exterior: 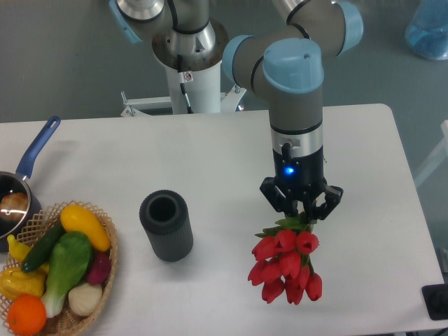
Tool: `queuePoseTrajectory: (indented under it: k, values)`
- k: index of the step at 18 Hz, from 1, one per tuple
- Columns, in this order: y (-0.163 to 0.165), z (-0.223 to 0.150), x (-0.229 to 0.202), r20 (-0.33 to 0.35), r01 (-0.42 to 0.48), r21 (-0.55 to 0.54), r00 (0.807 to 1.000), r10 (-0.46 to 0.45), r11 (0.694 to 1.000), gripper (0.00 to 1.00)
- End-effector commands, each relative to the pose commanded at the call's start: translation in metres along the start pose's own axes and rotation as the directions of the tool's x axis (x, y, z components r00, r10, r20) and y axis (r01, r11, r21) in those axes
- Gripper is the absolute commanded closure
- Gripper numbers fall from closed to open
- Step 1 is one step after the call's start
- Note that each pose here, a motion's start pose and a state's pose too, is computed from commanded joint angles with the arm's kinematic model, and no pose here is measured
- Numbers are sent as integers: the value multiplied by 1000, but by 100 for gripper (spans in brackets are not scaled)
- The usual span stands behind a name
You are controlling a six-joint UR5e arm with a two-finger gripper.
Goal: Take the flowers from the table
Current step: 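Lift the gripped red tulip bunch up off the table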
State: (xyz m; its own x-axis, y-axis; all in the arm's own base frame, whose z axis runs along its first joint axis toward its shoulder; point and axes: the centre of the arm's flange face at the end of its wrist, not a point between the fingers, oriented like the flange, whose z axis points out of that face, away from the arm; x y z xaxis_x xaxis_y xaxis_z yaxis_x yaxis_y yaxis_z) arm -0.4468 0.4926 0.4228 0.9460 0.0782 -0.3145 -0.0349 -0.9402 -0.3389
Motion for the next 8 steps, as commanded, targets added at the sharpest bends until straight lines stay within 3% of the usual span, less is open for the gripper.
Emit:
queuePoseTrajectory:
  k: [8]
  values:
    - [1,1,1,-2,2,-2,1000,-2,1000,70]
